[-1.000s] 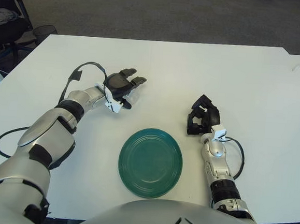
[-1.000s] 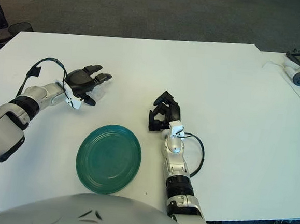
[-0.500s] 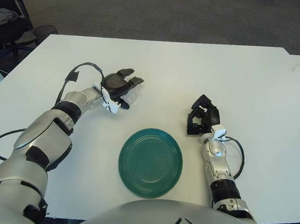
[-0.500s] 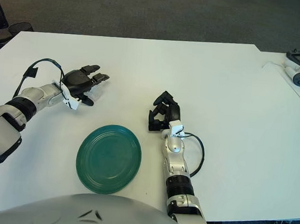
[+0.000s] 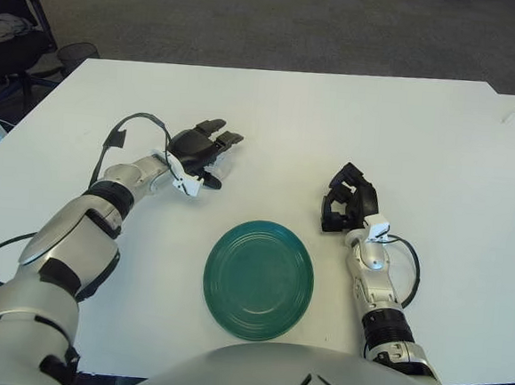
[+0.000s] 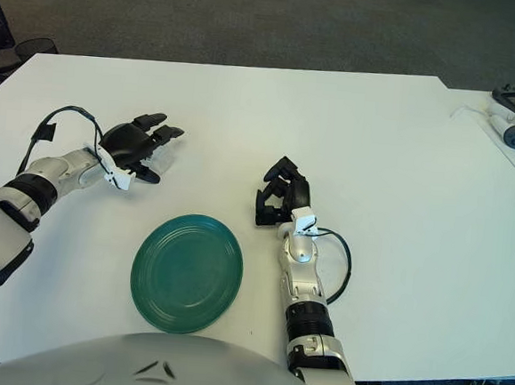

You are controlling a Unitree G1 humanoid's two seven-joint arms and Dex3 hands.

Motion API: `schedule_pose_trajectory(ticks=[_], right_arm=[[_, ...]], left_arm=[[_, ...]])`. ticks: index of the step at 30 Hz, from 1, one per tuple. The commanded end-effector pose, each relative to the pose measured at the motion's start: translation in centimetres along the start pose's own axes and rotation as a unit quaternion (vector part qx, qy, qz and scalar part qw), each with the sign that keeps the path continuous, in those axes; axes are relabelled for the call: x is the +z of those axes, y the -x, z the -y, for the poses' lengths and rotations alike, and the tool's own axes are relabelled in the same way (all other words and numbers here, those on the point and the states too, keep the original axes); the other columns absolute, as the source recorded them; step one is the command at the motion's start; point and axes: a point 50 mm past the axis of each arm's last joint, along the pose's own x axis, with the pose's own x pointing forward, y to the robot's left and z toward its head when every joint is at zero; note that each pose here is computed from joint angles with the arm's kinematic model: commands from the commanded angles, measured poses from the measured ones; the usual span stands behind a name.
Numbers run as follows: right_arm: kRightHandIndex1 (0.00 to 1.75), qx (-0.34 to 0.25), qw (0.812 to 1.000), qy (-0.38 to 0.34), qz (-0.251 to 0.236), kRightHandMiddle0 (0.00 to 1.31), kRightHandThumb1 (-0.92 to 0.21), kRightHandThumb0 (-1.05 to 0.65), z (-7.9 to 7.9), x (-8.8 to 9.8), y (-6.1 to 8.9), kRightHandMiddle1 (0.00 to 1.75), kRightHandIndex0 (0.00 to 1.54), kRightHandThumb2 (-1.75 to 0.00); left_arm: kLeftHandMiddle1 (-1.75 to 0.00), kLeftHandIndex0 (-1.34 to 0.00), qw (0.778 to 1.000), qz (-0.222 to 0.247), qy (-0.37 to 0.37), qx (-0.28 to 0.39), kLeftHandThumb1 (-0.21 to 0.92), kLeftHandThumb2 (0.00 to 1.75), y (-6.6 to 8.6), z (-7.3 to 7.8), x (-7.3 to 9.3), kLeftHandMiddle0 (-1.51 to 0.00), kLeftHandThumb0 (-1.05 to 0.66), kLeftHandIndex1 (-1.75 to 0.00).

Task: Put the bottle into the plate.

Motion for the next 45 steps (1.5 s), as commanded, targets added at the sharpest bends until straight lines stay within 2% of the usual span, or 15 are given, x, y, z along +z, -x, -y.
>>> schedule_pose_trajectory(ticks=[1,9,17,19,21,22,25,31,38,43,45], right_arm=[[1.65,-0.007,0.996,-0.005,-0.087,0.69,0.09,0.0,0.3,-3.1,2.0,1.75,0.94,-1.74],[1.61,-0.013,0.996,0.005,-0.086,0.7,0.1,0.0,0.4,-3.1,2.0,1.75,0.96,-1.74],[1.61,-0.014,0.996,0.003,-0.086,0.71,0.1,0.0,0.4,-3.2,2.0,1.75,0.96,-1.74],[1.62,-0.013,0.996,0.003,-0.085,0.71,0.1,0.0,0.4,-3.2,2.0,1.75,0.96,-1.75],[1.62,-0.013,0.996,0.002,-0.084,0.7,0.1,0.0,0.4,-3.2,2.0,1.75,0.95,-1.75],[1.63,-0.013,0.996,0.002,-0.085,0.7,0.1,0.0,0.4,-3.2,2.0,1.75,0.95,-1.75],[1.64,-0.012,0.996,0.002,-0.085,0.7,0.1,0.0,0.4,-3.1,2.1,1.75,0.95,-1.74],[1.62,-0.014,0.997,0.012,-0.079,0.69,0.08,0.0,0.6,-2.9,2.2,1.75,0.95,-1.73],[1.6,-0.007,0.997,0.007,-0.082,0.68,0.07,0.0,0.9,-3.2,2.3,1.75,0.95,-1.71],[1.63,-0.004,0.997,0.002,-0.081,0.67,0.07,0.0,0.7,-3.1,2.1,1.75,0.94,-1.72],[1.64,-0.005,0.997,0.001,-0.081,0.67,0.07,0.0,0.7,-3.1,2.2,1.75,0.93,-1.72]], left_arm=[[-0.17,0.0,1.0,-0.013,0.014,0.013,0.86,0.15,0.4,-0.4,-0.5,-0.11,-1.01,-0.65],[-0.19,0.0,0.999,-0.029,0.017,0.015,0.85,0.15,0.5,-0.4,-0.8,-0.12,-0.99,-0.69],[-0.25,0.0,0.998,-0.063,0.015,-0.015,0.81,0.17,0.6,1.1,-1.1,-0.16,-0.92,-0.75],[-0.4,0.0,0.997,-0.07,0.018,-0.023,0.72,0.31,0.5,1.3,-1.2,-0.15,-0.85,-0.8],[-0.66,0.0,0.997,-0.076,0.02,-0.028,0.55,0.59,0.5,1.4,-1.2,-0.12,-0.74,-0.86],[-0.76,0.0,0.996,-0.08,0.021,-0.032,0.5,0.67,0.5,1.7,-1.2,-0.1,-0.7,-0.89],[-1.05,0.0,0.995,-0.089,0.024,-0.04,0.4,0.84,0.5,2.2,-1.1,-0.1,-0.6,-1.06],[-1.28,0.0,0.994,-0.09,0.021,-0.049,0.33,0.97,0.5,2.7,-0.9,-0.11,-0.49,-1.2],[-1.28,0.0,0.994,-0.094,0.019,-0.055,0.32,1.0,0.5,3.1,-0.7,-0.1,-0.47,-1.15],[-1.26,0.0,0.994,-0.088,0.014,-0.056,0.31,1.0,0.6,2.4,-1.2,-0.09,-0.47,-1.13],[-1.25,0.0,0.996,-0.073,0.008,-0.056,0.31,0.99,0.7,1.4,-1.5,-0.08,-0.47,-1.11]])
